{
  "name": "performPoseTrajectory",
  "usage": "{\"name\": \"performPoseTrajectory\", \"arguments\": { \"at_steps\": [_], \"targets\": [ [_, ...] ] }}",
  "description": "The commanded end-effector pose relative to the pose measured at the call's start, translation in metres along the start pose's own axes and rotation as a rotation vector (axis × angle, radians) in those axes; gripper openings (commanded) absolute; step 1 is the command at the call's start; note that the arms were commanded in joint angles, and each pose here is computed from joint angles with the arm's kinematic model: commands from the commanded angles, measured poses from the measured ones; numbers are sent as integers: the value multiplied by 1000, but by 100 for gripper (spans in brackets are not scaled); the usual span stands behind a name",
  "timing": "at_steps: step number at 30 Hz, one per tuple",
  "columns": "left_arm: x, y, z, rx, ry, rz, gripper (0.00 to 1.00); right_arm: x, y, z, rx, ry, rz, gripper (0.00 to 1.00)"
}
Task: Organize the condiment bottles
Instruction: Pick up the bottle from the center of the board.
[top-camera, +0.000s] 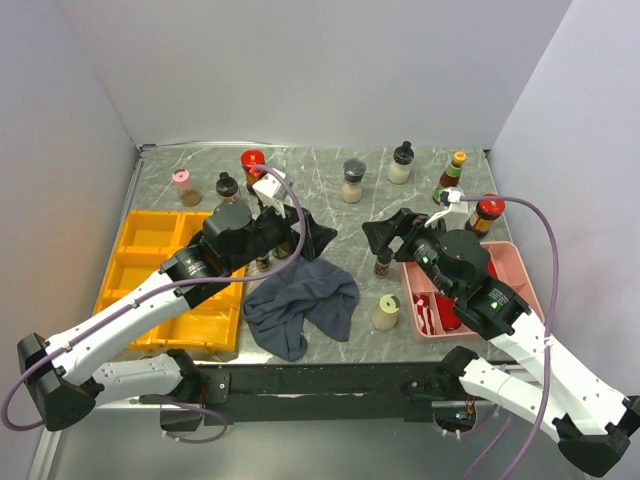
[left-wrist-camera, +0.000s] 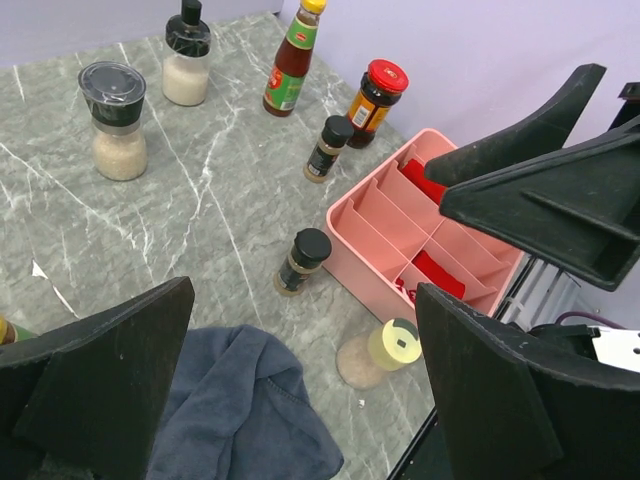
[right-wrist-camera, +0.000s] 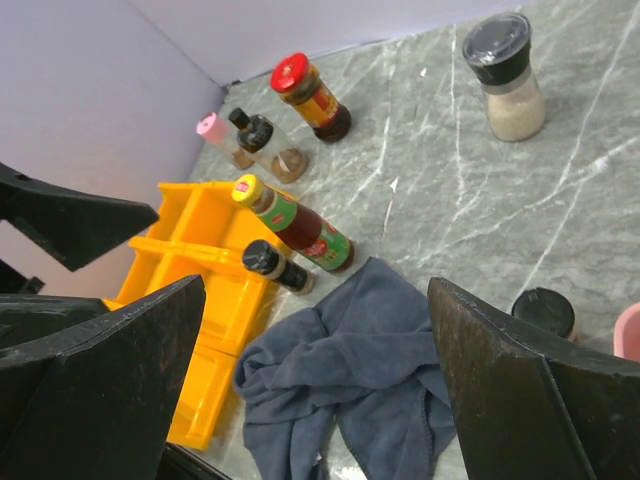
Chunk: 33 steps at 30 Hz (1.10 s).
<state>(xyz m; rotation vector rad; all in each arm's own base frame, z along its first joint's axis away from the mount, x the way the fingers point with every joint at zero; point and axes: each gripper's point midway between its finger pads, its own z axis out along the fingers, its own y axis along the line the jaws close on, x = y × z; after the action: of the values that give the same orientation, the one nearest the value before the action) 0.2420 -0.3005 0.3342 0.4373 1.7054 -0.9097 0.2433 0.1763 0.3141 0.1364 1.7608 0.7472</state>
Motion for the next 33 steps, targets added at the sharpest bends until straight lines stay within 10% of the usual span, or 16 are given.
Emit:
{"name": "performPoseTrajectory", "arguments": {
  "at_steps": [1, 17, 33],
  "targets": [
    [-23, -3, -3, -13, -62, 5, 99, -16, 4, -3, 5, -50, 24, 100],
    [-9, 46, 3, -302, 29, 4, 99, -24, 2, -28, -67, -108, -111, 100],
    [96, -45, 30, 47, 237, 165, 93, -56, -21, -69, -33, -318, -53, 100]
  ]
}}
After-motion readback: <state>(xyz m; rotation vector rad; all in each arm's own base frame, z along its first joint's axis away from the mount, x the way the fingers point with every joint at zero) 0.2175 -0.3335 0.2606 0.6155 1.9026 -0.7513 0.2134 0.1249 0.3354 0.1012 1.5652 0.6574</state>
